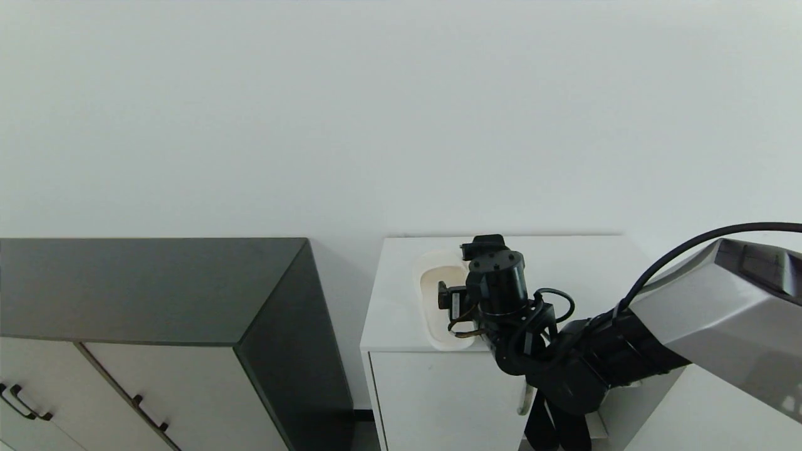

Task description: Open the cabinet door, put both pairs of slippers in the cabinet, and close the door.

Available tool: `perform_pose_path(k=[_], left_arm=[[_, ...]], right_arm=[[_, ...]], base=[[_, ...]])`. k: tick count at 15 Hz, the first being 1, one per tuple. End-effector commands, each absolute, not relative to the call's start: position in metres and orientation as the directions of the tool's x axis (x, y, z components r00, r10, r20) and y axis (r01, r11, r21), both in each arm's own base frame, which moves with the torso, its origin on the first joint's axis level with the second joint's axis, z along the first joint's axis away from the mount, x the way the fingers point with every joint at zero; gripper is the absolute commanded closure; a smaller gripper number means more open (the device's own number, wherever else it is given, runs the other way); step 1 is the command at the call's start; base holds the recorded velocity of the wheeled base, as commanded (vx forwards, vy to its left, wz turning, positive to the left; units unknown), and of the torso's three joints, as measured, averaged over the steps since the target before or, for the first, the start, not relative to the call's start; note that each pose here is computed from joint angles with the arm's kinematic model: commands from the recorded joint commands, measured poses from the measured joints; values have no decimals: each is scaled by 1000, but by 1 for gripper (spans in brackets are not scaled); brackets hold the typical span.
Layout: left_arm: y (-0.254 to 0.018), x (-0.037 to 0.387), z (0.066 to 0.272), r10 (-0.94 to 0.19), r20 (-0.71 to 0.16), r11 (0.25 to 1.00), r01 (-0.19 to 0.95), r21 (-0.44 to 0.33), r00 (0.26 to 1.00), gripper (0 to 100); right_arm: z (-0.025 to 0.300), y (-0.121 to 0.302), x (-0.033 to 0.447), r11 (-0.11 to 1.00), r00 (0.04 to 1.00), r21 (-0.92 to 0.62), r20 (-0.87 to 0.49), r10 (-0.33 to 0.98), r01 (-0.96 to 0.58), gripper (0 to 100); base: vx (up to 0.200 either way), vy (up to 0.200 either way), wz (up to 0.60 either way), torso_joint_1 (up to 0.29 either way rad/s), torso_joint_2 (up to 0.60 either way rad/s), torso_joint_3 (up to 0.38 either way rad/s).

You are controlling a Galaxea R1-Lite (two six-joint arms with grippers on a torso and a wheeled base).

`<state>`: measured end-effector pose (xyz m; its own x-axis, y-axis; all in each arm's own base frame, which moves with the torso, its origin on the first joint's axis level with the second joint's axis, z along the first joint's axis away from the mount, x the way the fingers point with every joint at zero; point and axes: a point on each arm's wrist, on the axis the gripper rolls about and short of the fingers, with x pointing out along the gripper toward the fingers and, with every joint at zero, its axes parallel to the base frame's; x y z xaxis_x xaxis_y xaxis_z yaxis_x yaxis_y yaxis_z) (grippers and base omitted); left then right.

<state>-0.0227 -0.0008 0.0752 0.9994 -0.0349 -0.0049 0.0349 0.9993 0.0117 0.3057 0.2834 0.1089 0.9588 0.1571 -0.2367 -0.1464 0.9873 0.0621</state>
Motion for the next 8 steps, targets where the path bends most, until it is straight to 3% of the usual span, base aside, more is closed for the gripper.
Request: perform_pose_path(k=[1,8], left_arm=[[-1,-23,75,-34,-6,999,34,12,999,100],[-1,-23,75,-34,-5,999,34,11,999,100]], right_arm=[[104,283,310,984,952,64,-249,177,-166,0],[81,281,344,986,954,74,-251,162,-148,0]], base=[[0,0,0,0,0,0],[0,0,0,0,0,0]])
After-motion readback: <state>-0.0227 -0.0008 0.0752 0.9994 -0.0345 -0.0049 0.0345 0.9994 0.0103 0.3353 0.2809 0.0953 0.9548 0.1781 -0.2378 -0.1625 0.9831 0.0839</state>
